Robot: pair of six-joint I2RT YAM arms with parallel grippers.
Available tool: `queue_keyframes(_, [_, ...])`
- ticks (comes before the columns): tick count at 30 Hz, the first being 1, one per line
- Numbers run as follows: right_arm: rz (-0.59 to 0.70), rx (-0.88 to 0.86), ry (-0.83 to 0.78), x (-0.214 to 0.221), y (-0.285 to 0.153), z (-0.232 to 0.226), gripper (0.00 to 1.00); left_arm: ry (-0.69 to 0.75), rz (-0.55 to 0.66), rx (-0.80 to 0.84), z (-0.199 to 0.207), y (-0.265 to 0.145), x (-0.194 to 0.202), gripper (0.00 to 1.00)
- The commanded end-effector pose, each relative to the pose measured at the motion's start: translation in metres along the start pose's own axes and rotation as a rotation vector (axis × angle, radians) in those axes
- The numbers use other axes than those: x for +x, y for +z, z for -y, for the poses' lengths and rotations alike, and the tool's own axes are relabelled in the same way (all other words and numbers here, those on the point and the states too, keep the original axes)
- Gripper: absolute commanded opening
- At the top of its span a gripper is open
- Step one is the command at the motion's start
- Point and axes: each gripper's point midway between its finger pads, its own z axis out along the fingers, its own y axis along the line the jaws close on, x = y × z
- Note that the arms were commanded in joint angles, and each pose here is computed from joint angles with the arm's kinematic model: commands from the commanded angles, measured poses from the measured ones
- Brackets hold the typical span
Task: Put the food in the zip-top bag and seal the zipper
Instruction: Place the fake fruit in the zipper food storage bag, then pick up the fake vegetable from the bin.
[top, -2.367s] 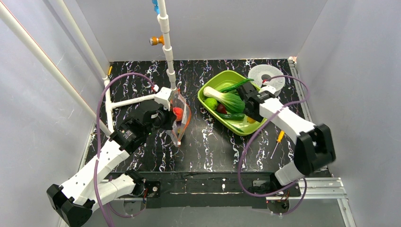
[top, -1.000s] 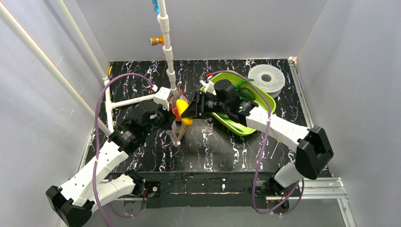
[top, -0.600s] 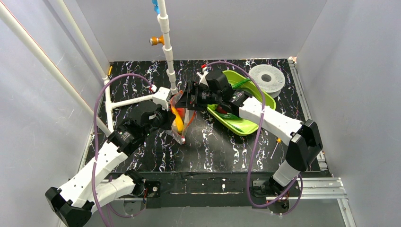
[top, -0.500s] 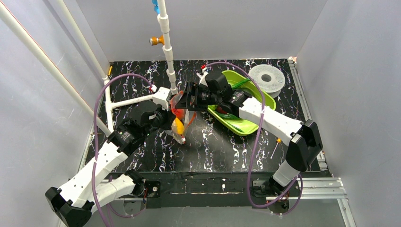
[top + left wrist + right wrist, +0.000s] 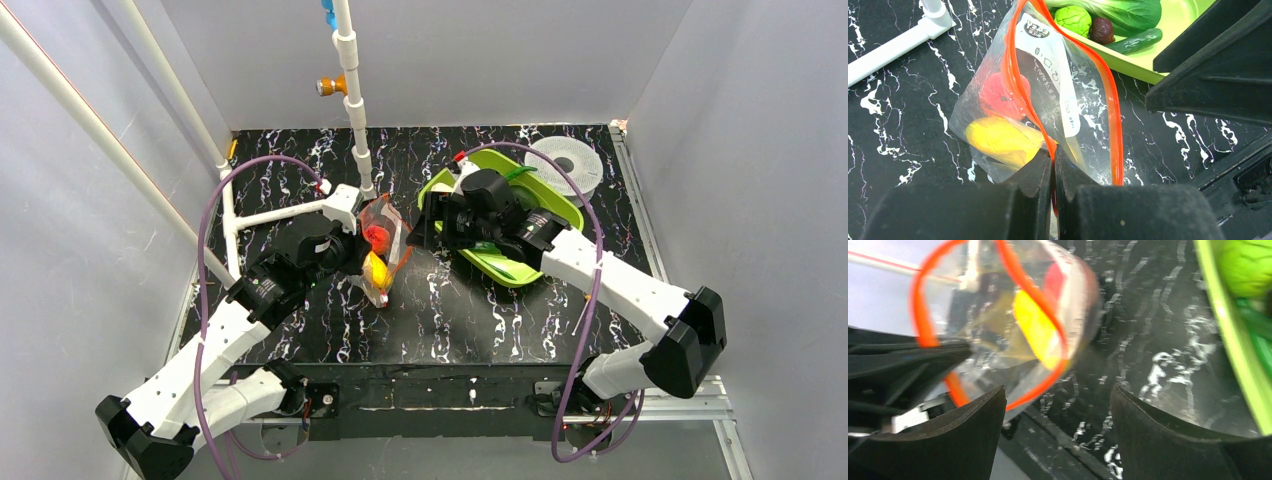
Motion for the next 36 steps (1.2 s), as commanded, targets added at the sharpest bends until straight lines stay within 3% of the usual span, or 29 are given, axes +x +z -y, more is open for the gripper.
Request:
queue_keyframes(1, [0.057,0.257,-0.089,-0.005,-0.021,0.059,0.85,-0.004,0.033,-0.008,-0.001,-0.002,-0.006,0.00])
queue_keyframes(6, [0.079,0.583,-0.127,-0.013,-0.047,0.134,0.93,-0.004,0.028,-0.006,-0.001,-0.001,-0.005,0.00])
queue_keyframes(9, [0.088,0.774,0.122,-0.012,-0.071,0.187,0.97,-0.003,0.026,-0.007,-0.001,-0.001,-0.005,0.00])
queue_keyframes(13, [0.078,0.680,0.498,0.001,-0.059,0.216,0.94,-0.004,0.024,0.002,0.001,-0.001,-0.005,0.00])
queue_keyframes(17, [0.141,0.642,0.643,0.000,-0.046,0.222,0.93,-0.002,0.015,-0.004,0.000,0.001,-0.003,0.00])
queue_keyframes(20, [0.184,0.752,0.787,0.011,-0.046,0.241,0.94,-0.001,0.011,-0.006,0.000,0.002,-0.002,0.00])
queue_keyframes(36, [0.210,0.927,0.899,0.000,0.002,0.301,0.85,-0.003,0.007,0.007,0.002,0.003,-0.002,0.00])
